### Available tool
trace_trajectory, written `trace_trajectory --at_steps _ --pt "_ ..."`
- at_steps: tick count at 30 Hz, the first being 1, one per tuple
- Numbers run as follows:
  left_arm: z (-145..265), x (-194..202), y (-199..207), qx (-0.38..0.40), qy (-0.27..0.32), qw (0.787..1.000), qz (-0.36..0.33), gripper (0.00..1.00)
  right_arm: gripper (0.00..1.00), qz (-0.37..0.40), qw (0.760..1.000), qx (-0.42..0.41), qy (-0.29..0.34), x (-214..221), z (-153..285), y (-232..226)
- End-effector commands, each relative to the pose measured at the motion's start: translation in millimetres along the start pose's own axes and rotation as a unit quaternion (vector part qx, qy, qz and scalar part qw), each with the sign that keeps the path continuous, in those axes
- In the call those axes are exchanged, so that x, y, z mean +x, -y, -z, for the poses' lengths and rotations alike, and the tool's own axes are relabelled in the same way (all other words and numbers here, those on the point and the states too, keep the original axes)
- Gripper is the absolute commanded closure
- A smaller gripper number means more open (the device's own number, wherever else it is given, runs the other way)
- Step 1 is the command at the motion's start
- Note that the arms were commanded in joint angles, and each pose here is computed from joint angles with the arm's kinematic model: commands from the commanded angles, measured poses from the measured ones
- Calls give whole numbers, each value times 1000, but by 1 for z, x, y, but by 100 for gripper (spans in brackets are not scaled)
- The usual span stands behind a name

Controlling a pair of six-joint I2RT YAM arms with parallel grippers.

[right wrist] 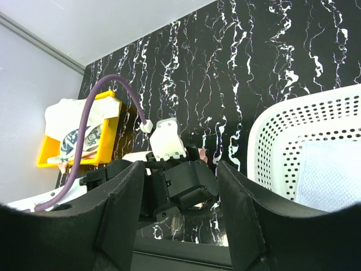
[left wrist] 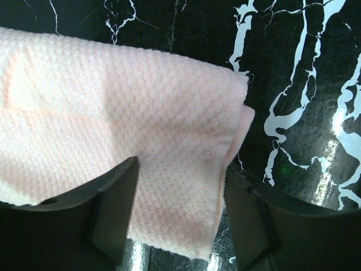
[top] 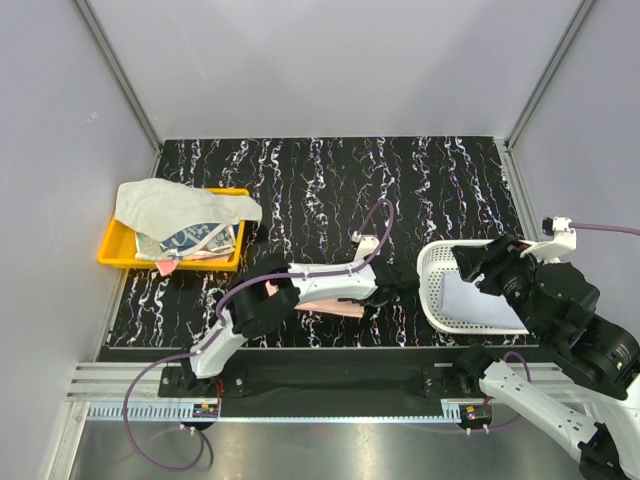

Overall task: Fold and stack the towels
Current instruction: Neatly place the folded towel into the bin

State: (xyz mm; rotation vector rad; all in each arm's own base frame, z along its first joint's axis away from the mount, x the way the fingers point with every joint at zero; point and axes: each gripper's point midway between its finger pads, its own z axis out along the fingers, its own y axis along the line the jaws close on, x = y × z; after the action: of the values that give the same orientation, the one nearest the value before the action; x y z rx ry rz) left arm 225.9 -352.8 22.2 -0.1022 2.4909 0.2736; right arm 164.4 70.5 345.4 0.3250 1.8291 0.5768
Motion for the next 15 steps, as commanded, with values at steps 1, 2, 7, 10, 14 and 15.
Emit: trace_trajectory --at_steps 1,2,7,10,14,15 --pt "-16 18 -27 -49 -7 998 -38 40 39 8 1000 -8 -3 2 -1 -2" --pt "-18 20 -23 -39 -9 999 -36 48 38 10 1000 -9 -6 3 -1 -2" --pt "-34 35 -19 13 -44 998 -52 79 38 12 1000 -9 -3 1 2 -2" --pt "-31 29 -1 81 -60 994 -36 97 38 15 1000 -9 -5 -1 4 -2" --pt "-11 15 15 136 -59 988 -37 100 39 17 1000 -10 -2 -5 6 -3" --pt "0 8 19 156 -57 985 -34 100 39 18 1000 -11 -2 -5 7 -3"
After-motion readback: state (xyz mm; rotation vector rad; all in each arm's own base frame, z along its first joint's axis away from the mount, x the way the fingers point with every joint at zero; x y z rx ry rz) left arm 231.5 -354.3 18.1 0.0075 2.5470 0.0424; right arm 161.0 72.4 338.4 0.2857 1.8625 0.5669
